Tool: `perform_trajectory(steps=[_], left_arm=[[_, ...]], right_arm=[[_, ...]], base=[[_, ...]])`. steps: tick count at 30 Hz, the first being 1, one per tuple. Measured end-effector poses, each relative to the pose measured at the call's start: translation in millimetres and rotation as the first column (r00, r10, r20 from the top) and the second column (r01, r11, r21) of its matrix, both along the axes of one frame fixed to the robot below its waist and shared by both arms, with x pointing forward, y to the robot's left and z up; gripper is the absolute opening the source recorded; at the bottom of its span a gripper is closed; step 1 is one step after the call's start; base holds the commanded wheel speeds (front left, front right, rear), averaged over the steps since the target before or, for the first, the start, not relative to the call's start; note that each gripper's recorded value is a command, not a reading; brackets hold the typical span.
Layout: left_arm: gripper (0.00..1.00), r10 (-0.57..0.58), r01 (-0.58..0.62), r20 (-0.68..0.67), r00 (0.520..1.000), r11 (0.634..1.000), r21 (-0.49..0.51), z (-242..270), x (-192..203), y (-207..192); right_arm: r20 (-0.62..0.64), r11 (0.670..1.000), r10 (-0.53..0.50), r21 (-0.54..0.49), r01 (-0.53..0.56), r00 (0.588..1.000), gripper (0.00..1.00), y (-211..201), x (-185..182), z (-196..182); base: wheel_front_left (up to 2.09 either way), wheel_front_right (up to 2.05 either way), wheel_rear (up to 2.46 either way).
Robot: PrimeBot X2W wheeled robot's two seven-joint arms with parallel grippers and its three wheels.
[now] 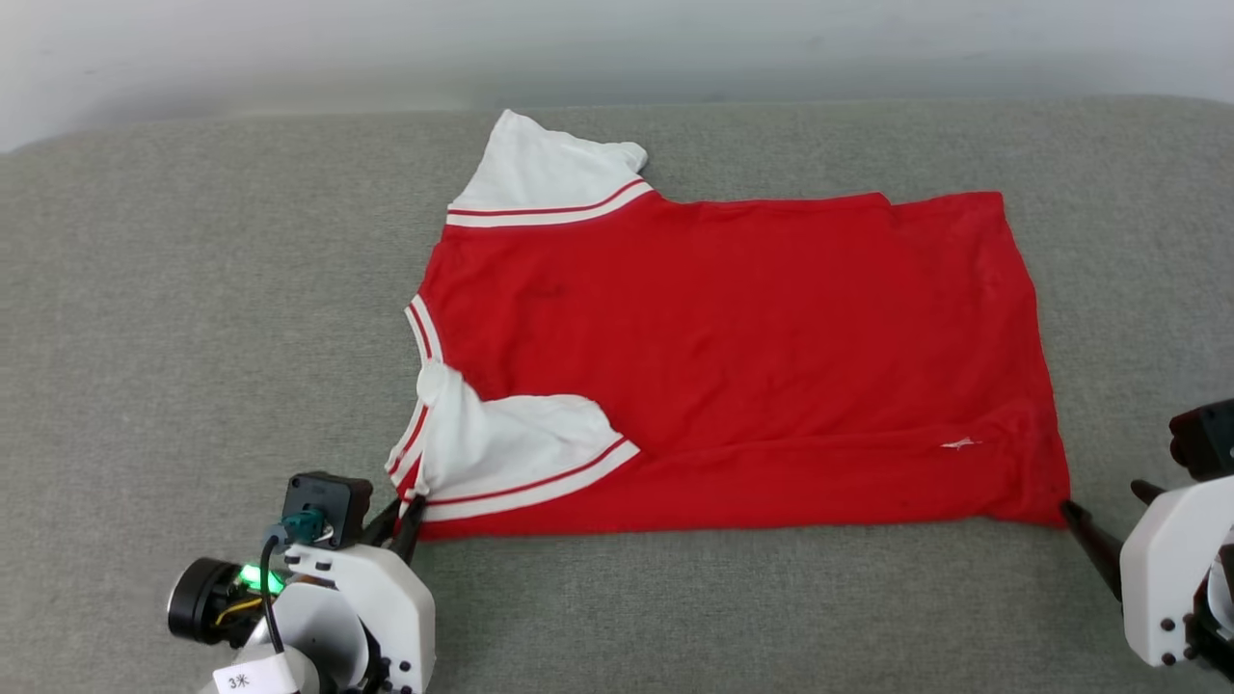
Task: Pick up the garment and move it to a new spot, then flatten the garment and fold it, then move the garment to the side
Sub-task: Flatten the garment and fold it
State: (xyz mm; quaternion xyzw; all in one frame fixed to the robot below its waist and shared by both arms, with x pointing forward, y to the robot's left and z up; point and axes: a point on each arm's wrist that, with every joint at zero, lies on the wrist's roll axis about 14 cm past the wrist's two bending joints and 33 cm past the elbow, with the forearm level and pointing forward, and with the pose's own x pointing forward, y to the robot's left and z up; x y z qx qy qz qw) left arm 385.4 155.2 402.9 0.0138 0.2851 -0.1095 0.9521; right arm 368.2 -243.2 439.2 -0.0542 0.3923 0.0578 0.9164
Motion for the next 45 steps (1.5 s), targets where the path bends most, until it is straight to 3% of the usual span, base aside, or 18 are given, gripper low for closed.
perform_trajectory(steps=[9, 20, 24, 25, 26, 27, 45], left_arm=[[0.0, -0.028, 0.028, 0.098, 0.995, 1.0, -0.007, 26.4, 6.3, -7.5], [0.0, -0.035, 0.036, 0.093, 0.995, 0.999, -0.003, 22.0, 8.4, -8.4], [0.0, -0.033, 0.033, 0.079, 0.996, 0.999, 0.003, 16.5, 8.4, -6.0], [0.0, -0.032, 0.031, 0.075, 0.997, 0.999, 0.004, 15.2, 8.2, -5.7], [0.0, -0.031, 0.031, 0.071, 0.997, 1.0, 0.003, 14.0, 7.9, -5.9], [0.0, -0.03, 0.03, 0.067, 0.997, 1.0, 0.003, 12.7, 7.6, -6.0], [0.0, -0.021, 0.022, -0.007, 1.0, 1.0, 0.013, 8.3, -32.4, 5.6]], right_arm=[[-0.047, 1.0, -0.006, -0.022, 0.005, 0.999, 1.0, 3.7, 21.5, -20.4], [-0.167, 0.996, -0.055, -0.083, 0.042, 0.984, 1.0, -3.1, 25.8, -64.1], [-0.213, 0.997, -0.065, -0.057, 0.054, 0.975, 1.0, 2.0, 22.8, -77.9], [-0.228, 0.997, -0.066, -0.05, 0.056, 0.972, 0.62, 3.4, 21.2, -81.0], [-0.241, 0.998, -0.064, -0.044, 0.055, 0.968, 0.38, 4.6, 19.9, -83.2], [-0.252, 0.998, -0.062, -0.037, 0.054, 0.966, 0.0, 6.3, 18.8, -84.9], [-0.21, 0.996, -0.079, 0.012, 0.083, 0.975, 0.0, -4.2, -8.0, -58.3]], base=[[0.0, 0.0, 0.0], [0.0, 0.0, 0.0], [0.0, 0.0, 0.0], [0.0, 0.0, 0.0], [0.0, 0.0, 0.0], [0.0, 0.0, 0.0], [0.0, 0.0, 0.0]])
